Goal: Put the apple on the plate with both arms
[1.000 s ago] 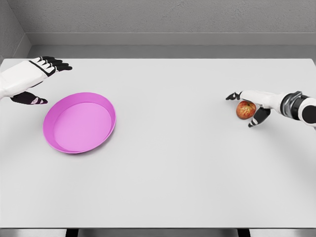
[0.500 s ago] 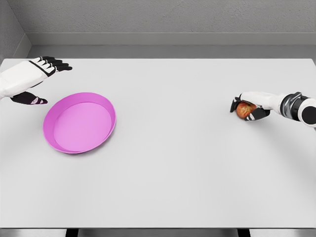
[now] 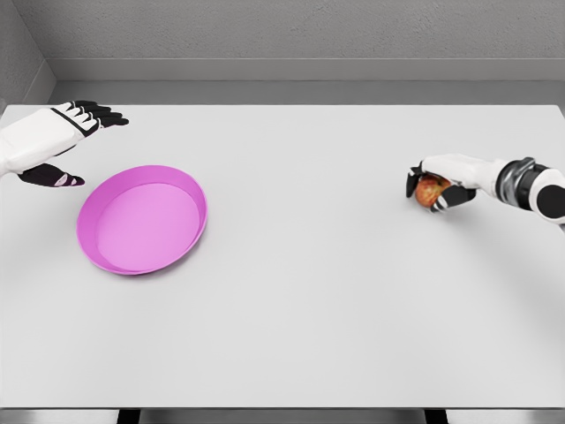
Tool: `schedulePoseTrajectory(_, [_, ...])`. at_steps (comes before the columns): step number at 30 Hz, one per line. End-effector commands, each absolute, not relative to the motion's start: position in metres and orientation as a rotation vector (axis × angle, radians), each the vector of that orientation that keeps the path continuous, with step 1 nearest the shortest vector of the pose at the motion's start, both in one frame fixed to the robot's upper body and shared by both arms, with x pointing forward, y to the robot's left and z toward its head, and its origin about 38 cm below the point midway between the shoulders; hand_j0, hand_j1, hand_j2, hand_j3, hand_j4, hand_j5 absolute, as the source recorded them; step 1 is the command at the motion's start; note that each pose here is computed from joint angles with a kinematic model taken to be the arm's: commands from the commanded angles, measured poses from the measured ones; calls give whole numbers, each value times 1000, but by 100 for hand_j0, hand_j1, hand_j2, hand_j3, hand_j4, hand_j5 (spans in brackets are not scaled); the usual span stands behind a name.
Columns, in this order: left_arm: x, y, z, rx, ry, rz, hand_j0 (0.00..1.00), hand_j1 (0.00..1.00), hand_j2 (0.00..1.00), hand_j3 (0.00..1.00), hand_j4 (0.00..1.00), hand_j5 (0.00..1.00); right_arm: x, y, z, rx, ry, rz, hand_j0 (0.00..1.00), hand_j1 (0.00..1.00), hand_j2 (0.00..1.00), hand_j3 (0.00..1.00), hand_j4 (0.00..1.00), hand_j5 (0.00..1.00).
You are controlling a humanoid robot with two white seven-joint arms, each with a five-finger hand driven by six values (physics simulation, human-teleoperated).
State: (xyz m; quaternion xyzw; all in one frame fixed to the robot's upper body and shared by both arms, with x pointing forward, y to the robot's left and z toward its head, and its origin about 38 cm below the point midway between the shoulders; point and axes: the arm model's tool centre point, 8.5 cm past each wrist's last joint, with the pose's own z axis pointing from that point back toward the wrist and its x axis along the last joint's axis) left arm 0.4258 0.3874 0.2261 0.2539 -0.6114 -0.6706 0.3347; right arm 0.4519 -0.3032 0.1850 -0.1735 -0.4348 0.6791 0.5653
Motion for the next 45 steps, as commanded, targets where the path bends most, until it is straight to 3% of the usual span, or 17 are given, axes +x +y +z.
schedulePoseTrajectory(1, [426, 388, 227, 660, -1599, -1744, 100, 100, 100, 100, 100, 100, 448, -292, 193, -404, -1060, 1620, 43, 43, 43, 43, 43, 43])
schedulePoseTrajectory(14, [426, 388, 227, 660, -1599, -1744, 100, 100, 100, 100, 100, 100, 423, -235, 221, -347, -1233, 1754, 43, 43, 43, 43, 43, 43])
schedulePoseTrajectory(34, [426, 388, 227, 662, -1598, -1744, 100, 100, 100, 100, 100, 100, 394, -129, 192, -47, -1401, 1948, 43, 43, 43, 43, 43, 43])
schedulePoseTrajectory(45, [426, 389, 227, 663, -1598, -1743, 100, 100, 100, 100, 100, 100, 390, -110, 191, -9, -1416, 1964, 43, 43, 43, 43, 43, 43])
